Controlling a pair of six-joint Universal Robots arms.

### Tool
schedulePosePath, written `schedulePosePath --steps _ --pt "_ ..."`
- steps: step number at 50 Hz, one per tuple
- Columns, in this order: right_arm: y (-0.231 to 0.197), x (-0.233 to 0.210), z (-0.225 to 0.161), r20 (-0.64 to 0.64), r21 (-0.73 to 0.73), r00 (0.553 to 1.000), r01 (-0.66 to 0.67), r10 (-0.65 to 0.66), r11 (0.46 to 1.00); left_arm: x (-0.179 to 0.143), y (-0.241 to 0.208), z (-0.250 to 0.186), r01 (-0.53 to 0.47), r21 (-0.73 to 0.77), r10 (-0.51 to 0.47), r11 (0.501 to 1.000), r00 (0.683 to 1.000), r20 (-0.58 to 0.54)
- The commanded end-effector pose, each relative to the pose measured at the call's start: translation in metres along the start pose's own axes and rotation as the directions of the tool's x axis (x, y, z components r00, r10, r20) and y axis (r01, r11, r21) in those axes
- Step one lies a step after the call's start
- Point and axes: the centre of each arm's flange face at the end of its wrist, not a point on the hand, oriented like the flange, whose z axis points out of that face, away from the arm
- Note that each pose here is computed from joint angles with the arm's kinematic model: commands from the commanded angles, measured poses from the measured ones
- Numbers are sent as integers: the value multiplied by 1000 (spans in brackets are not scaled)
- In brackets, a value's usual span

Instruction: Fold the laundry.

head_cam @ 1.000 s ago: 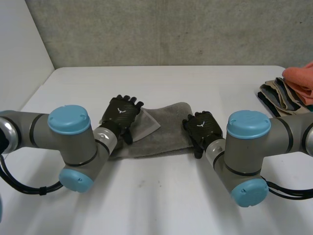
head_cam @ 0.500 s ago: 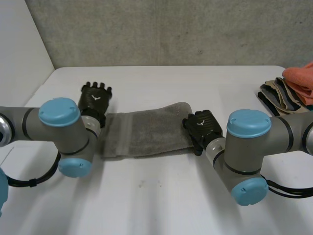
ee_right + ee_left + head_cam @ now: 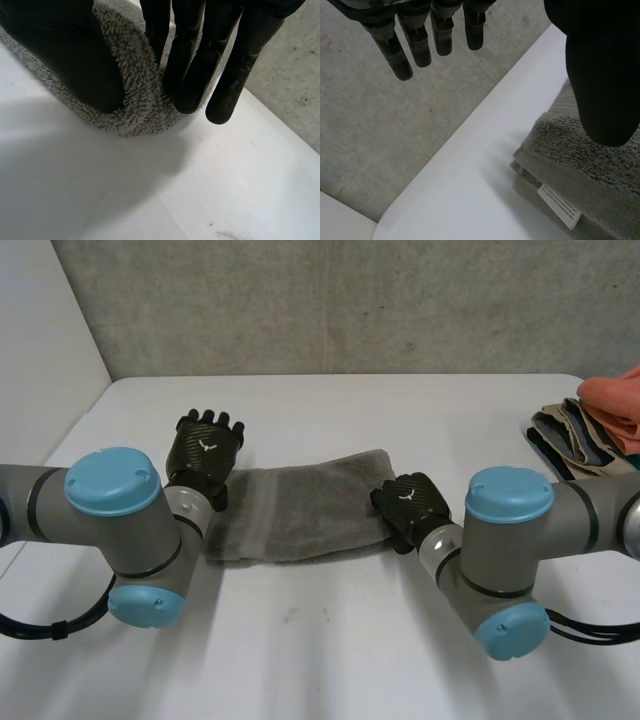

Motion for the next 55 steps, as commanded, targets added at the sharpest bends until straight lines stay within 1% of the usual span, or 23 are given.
schedulePosePath --steps 1,5,8,12,17,20,21,25,27,28,33,35,37,38,42,43,46,47,50,51,53,54,55 --pt "9 26 -21 -32 -60 999 -25 23 998 -8 -8 -7 1 11 -2 1000 1000 7" --pt "17 71 -44 -128 -99 992 -35 22 994 -12 -13 -11 3 21 -3 1000 1000 13" --pt "21 84 -53 -145 -120 989 1 -18 993 -14 -15 -14 3 24 -3 1000 1000 15" --pt "27 100 -59 -158 -157 978 109 -134 981 -18 -21 -19 10 32 -10 999 1000 19" --pt "14 100 -56 -143 -131 936 304 -321 944 -19 -26 -25 13 41 -14 999 1000 19" --pt "-11 80 -53 -120 -40 909 397 -399 917 -20 -30 -28 14 50 -16 999 1000 24" --pt "-30 58 -52 -95 49 890 451 -445 891 -21 -32 -29 16 53 -18 998 1000 26" --pt "-62 7 -54 -47 268 854 511 -519 817 -24 -41 -32 24 77 -27 997 999 35" --pt "-64 -9 -52 -17 335 848 503 -529 797 -24 -46 -34 32 91 -35 995 999 35" --pt "-60 -30 -49 31 387 836 496 -548 777 -24 -48 -35 42 99 -45 994 998 35" --pt "-48 -82 -52 164 504 782 457 -601 732 -27 -55 -37 89 119 -94 989 995 35" --pt "-46 -92 -52 181 518 777 446 -603 730 -27 -57 -37 108 125 -113 986 993 34" --pt "-48 -90 -51 179 508 787 439 -590 741 -27 -59 -37 118 133 -123 984 992 32" --pt "-49 -89 -50 173 499 795 437 -581 748 -26 -62 -37 126 139 -131 982 991 29" --pt "-52 -74 -46 123 389 876 389 -466 835 -21 -69 -39 153 160 -156 975 988 6" --pt "-56 -64 -45 96 347 919 329 -382 878 -19 -72 -40 158 165 -160 974 987 0" --pt "-72 -34 -47 33 313 977 188 -209 931 -12 -85 -42 191 194 -189 962 982 -26" --pt "-82 -11 -51 6 301 997 67 -72 951 -10 -88 -44 200 201 -197 959 980 -35" --pt "-90 13 -59 22 271 991 -131 130 954 0 -100 -50 254 217 -242 943 967 -81" --pt "-92 23 -63 42 234 970 -241 237 942 3 -104 -52 269 220 -254 938 963 -94" --pt "-89 30 -65 67 179 941 -338 332 924 8 -111 -56 298 221 -277 929 953 -123" --pt "-88 39 -64 71 134 914 -405 399 904 13 -116 -59 327 214 -300 921 942 -150" --pt "-86 44 -64 70 112 903 -429 423 897 16 -119 -61 340 206 -310 917 936 -164"
